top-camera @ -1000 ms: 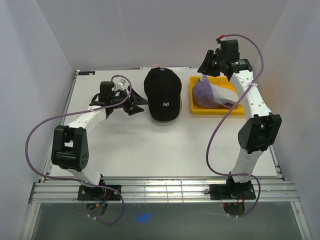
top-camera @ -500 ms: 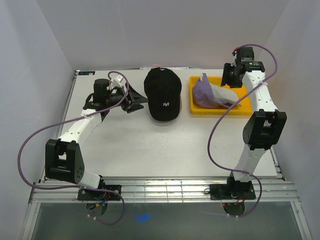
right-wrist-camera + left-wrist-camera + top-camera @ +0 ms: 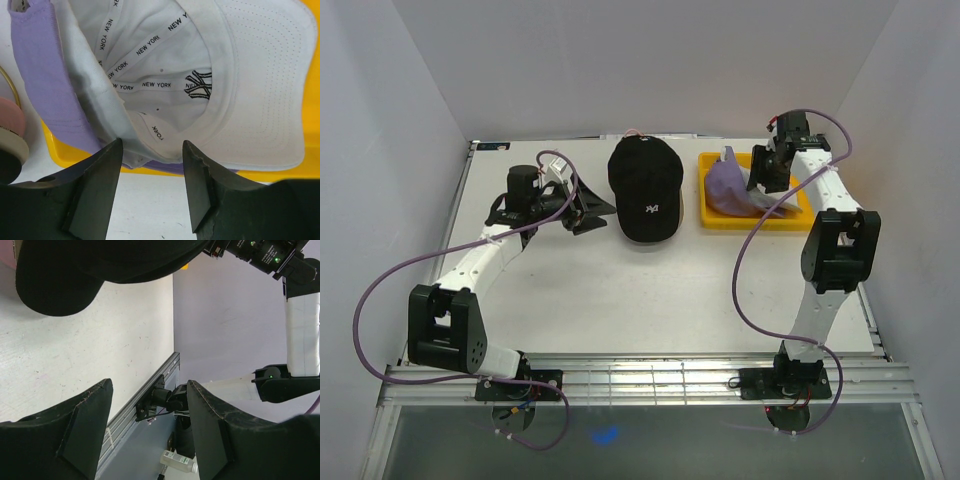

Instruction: Stack the hats

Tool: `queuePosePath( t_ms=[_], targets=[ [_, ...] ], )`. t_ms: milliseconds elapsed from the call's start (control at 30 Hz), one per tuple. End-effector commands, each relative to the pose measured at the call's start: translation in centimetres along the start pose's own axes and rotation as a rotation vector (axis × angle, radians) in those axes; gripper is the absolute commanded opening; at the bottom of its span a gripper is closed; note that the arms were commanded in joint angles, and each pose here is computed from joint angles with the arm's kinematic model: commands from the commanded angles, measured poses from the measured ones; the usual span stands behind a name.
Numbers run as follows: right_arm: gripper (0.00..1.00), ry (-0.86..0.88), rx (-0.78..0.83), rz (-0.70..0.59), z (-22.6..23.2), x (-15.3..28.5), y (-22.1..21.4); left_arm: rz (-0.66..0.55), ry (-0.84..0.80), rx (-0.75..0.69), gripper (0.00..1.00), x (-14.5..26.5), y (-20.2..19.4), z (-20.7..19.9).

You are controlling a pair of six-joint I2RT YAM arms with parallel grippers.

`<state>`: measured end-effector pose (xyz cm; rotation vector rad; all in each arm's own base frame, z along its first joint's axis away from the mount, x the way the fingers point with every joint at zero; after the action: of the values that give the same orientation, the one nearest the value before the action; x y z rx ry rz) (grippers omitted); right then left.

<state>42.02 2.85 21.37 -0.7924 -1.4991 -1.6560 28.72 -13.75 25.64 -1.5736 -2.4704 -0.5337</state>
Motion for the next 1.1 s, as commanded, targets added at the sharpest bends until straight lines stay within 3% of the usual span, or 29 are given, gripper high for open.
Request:
queuePosePath(
  t_ms=[0,167,200,233,333,433,833,1067],
  targets=[
    [0.57,0.019,0.001,-0.014,0.5,-1.7,0.0,-0.008,-0.033,-0.044,0.71,0.9,-0.4,-1.0],
    [0.51,0.004,-0.003,-0.012,0.4,-2.3,0.0,-0.005,-0.019,-0.032,0.71,0.8,-0.6,-0.4],
    [0.45,-0.004,-0.004,-0.018,0.3,-2.2,0.1,-0.008,-0.020,-0.033,0.71,0.8,-0.6,-0.4],
    [0.33,-0.012,-0.005,-0.024,0.2,-2.1,0.2,-0.006,-0.019,-0.032,0.71,0.8,-0.7,-0.4],
    [0.14,-0.080,-0.026,-0.060,-0.1,-1.0,0.9,-0.006,-0.015,-0.029,0.71,0.7,-0.7,-0.3],
    [0.08,-0.157,-0.061,-0.103,-0.7,1.1,2.2,-0.008,-0.013,-0.027,0.70,0.7,-0.6,-0.2],
    [0.08,-0.241,-0.101,-0.275,-1.0,9.3,6.4,-0.011,-0.007,-0.025,0.70,0.7,-0.7,0.0],
    [0.08,-0.200,-0.123,-0.355,-0.7,12.3,7.2,-0.018,-0.012,-0.036,0.71,0.9,-0.7,-0.3]
  ],
)
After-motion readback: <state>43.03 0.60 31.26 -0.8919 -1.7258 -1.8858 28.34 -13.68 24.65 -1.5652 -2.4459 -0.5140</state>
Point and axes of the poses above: each gripper's point midway between its finger pads, its own x axis back along the fingers, its own z axis along the line the jaws close on, y = z × x, the point moved 9 cm from there along x, back along the fingers, and after that the axes turned 3 degrees about x, right-handed, at the moved point
